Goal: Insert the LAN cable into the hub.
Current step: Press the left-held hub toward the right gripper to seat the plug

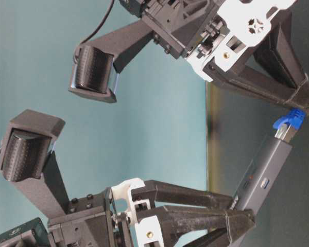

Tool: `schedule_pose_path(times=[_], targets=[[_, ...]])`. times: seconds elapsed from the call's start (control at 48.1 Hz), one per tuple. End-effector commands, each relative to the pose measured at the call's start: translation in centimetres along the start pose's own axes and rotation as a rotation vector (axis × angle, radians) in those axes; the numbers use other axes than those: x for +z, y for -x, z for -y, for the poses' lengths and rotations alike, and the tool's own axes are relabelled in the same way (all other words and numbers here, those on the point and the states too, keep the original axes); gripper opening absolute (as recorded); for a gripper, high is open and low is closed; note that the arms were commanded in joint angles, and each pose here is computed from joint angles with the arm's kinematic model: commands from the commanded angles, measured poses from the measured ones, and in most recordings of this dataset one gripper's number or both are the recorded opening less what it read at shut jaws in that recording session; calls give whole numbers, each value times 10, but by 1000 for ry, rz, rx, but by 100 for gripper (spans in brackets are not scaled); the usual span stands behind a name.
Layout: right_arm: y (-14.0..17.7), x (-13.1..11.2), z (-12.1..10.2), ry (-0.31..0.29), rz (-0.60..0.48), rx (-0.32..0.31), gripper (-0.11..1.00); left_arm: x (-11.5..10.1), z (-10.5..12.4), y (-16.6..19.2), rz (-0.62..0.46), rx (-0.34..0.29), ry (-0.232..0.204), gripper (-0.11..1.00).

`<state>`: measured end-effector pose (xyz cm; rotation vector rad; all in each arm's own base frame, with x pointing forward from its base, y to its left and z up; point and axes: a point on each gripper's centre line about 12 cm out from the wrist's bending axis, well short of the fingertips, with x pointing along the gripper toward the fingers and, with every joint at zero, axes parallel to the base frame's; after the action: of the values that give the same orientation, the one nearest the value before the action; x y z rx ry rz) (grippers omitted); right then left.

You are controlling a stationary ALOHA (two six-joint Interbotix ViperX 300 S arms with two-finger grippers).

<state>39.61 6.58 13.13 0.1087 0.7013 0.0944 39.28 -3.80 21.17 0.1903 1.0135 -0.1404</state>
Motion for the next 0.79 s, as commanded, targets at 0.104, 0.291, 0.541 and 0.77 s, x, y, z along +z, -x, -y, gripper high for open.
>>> schedule_pose_path(times=[0.104, 0.291, 0.541, 0.77], targets=[[4, 21, 3, -12, 95, 2, 4, 10, -1, 4, 88, 10, -4, 29], [4, 22, 4, -12, 102, 1, 4, 7, 0, 2, 90, 10, -4, 29], [7, 17, 4, -1, 101, 0, 4, -1, 0, -3, 85, 10, -7, 29], [16, 11, 6, -14, 168, 7, 4, -7, 1, -6, 82, 9, -4, 29]])
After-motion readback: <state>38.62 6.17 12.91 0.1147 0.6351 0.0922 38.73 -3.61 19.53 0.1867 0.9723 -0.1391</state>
